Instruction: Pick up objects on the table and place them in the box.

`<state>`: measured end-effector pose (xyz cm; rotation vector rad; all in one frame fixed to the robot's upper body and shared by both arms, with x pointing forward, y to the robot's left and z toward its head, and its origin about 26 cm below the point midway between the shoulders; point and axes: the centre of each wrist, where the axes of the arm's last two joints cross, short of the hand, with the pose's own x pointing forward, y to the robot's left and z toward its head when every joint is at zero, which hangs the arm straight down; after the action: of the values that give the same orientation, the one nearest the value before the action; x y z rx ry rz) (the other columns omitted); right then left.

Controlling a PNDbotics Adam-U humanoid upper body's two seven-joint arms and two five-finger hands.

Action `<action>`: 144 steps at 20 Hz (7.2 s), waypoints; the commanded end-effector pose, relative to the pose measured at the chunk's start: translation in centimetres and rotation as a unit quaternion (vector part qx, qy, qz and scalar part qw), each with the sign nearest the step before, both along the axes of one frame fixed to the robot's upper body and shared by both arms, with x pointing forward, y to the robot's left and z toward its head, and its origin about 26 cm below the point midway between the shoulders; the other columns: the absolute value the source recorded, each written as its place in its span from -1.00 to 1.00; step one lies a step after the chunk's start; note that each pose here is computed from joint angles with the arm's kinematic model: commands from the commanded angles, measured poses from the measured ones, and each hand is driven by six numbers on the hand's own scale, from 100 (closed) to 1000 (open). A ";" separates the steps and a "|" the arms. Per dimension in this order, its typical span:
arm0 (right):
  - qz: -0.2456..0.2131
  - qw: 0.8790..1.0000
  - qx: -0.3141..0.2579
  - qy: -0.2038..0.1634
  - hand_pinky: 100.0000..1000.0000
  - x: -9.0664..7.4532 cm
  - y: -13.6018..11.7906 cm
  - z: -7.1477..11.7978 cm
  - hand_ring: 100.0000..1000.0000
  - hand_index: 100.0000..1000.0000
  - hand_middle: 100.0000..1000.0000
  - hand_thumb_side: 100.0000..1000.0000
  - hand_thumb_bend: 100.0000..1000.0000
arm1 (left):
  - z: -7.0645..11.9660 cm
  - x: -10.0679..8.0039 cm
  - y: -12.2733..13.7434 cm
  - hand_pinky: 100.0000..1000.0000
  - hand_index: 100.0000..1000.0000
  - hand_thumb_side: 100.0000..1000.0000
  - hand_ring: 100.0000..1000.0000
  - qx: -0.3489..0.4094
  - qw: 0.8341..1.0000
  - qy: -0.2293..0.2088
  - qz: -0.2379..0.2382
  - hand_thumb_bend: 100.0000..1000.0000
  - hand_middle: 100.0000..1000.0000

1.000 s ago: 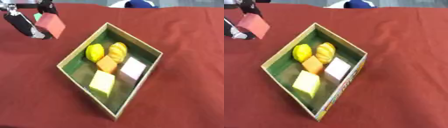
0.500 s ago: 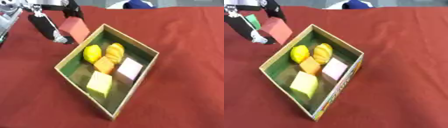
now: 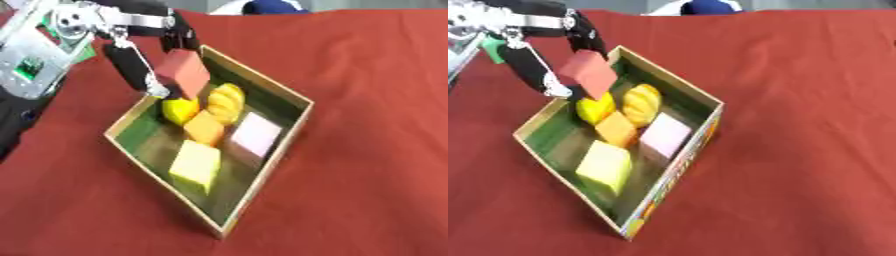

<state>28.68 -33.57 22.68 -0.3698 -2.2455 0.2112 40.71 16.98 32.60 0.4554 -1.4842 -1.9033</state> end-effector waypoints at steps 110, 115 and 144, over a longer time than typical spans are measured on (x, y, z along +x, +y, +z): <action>-0.008 0.999 -0.009 -0.039 0.57 0.1 0.6 1.1 0.62 0.53 0.28 0.32 -1.00 | 6.7 4.4 21.1 0.50 0.57 -1.00 0.29 -0.157 0.860 -0.144 0.464 -0.61 0.24; -0.010 0.999 -0.007 -0.035 0.57 0.0 0.5 0.9 0.62 0.53 0.28 0.32 -1.00 | 7.4 4.2 20.6 0.46 0.51 -1.00 0.22 -0.168 0.861 -0.168 0.450 -0.82 0.16; 0.031 0.998 -0.035 -0.031 0.58 0.3 1.0 2.1 0.63 0.54 0.32 0.19 -1.00 | 3.3 -10.7 -2.6 0.42 0.49 -1.00 0.21 -0.030 0.990 -0.133 -0.047 -0.57 0.14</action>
<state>29.23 -32.48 23.81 -0.3435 -2.2934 0.2826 31.06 14.57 35.38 0.6244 -1.7504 -1.8985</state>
